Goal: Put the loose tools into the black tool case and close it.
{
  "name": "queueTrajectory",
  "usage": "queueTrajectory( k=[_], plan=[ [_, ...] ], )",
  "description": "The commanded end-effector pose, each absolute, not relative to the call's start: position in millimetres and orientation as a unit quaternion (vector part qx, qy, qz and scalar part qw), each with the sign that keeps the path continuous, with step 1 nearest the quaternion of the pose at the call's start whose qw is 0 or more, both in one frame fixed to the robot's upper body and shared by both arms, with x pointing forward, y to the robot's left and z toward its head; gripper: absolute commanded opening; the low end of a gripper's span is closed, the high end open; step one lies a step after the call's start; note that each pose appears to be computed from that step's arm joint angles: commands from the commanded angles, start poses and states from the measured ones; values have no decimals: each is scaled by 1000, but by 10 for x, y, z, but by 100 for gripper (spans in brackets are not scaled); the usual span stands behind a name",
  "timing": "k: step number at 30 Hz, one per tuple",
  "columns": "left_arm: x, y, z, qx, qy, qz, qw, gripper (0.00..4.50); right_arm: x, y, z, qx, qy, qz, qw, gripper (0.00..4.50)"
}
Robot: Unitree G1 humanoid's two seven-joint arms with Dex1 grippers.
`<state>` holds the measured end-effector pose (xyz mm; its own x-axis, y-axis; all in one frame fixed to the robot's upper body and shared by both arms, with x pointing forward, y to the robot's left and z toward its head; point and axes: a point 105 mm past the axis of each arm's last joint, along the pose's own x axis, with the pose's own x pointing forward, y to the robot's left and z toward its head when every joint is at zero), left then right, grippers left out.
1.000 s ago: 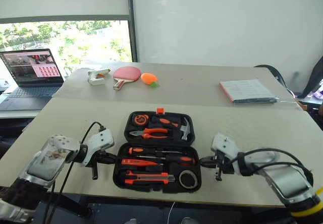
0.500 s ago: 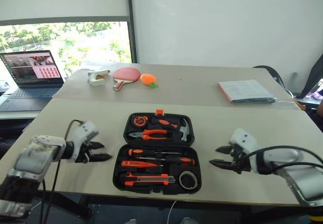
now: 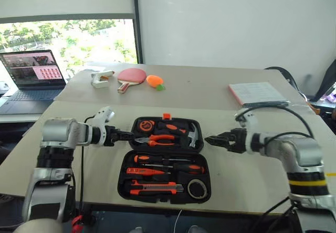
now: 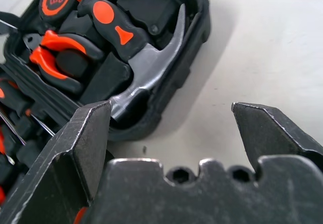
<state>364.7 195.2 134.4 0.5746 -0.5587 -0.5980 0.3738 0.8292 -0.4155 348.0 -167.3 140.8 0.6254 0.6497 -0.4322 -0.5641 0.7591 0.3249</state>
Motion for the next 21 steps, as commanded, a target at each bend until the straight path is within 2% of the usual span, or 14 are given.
queueTrajectory(
  k=[1,2,5,8,9,21],
  plan=[
    [3705,1903,1454,-126,361,-269,884,450,3552,-1640,1486,86,262,332,902,443],
    [3718,1896,1456,-128,359,-268,885,450,3563,-1628,1474,90,264,330,902,443],
    [3739,1890,1440,-128,358,-264,887,374,3579,-1605,1445,94,268,328,901,369],
    [3713,1868,1394,-119,368,-266,883,254,3554,-1540,1426,93,275,337,896,259],
    [3705,1862,1385,-119,371,-267,882,254,3545,-1520,1419,92,278,339,894,228],
    [3690,1809,1309,-111,380,-274,876,254,3528,-1435,1309,81,299,345,886,228]
  ],
)
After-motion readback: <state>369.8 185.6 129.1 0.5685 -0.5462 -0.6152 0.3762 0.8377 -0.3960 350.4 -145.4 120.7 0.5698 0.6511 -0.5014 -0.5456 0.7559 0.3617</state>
